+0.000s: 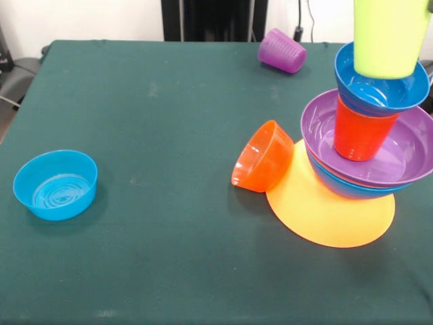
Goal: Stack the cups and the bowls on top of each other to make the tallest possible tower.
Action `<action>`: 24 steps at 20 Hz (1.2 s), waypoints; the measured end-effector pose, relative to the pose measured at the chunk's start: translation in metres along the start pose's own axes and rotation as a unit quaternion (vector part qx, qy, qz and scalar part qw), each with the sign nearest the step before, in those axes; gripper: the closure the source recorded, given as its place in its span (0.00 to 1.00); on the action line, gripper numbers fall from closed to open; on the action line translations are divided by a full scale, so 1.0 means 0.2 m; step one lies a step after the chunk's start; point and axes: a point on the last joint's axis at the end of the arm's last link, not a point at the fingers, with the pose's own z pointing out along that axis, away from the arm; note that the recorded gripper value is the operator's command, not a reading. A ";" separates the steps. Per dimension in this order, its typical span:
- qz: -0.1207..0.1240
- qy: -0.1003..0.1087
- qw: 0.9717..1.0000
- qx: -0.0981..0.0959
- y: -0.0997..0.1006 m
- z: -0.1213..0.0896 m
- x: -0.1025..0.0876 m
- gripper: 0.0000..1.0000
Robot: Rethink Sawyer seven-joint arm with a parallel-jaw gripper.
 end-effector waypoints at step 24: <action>0.011 -0.031 0.999 -0.012 -0.02 0.03 0.01 1.00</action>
